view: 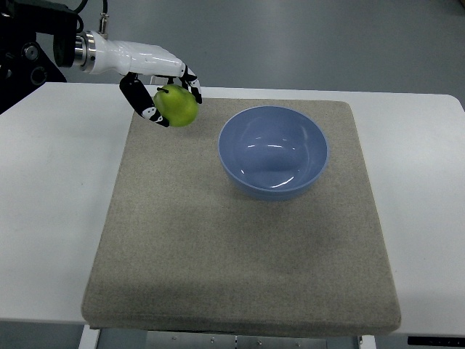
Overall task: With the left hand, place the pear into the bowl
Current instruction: 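Lift the pear off the pad with the left hand, then carry the pear over the light blue bowl and lower it inside, then open the left hand's fingers to release the pear into the bowl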
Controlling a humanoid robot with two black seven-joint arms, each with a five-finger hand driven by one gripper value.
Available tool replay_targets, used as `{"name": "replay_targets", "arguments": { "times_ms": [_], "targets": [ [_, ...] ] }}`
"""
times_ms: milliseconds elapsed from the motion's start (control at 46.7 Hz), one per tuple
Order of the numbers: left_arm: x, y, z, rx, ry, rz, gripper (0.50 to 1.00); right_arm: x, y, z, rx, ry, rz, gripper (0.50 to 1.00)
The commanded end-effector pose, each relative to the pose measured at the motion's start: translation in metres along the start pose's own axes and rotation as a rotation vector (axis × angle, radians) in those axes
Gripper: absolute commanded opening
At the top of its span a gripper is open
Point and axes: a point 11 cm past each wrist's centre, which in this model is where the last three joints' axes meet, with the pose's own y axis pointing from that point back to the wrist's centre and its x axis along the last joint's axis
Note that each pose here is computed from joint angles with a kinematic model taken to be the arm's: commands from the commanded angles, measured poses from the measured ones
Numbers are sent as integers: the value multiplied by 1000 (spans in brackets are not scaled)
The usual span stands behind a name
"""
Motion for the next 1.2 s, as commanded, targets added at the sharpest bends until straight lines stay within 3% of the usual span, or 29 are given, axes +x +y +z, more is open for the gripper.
{"name": "replay_targets", "arguments": {
  "times_ms": [0,535,878,1177],
  "targets": [
    [8,-2,5,-15,-3,19,500,0,0,0,0,0,0,926],
    [8,-72,80,-224,-32,9,500,0,0,0,0,0,0,926],
    [-14,-97,76,-212,29,-27,500,0,0,-1,2,0,0,926],
    [-26,-99,73,-207,47,-43,500,0,0,0,0,0,0,926]
  ]
}}
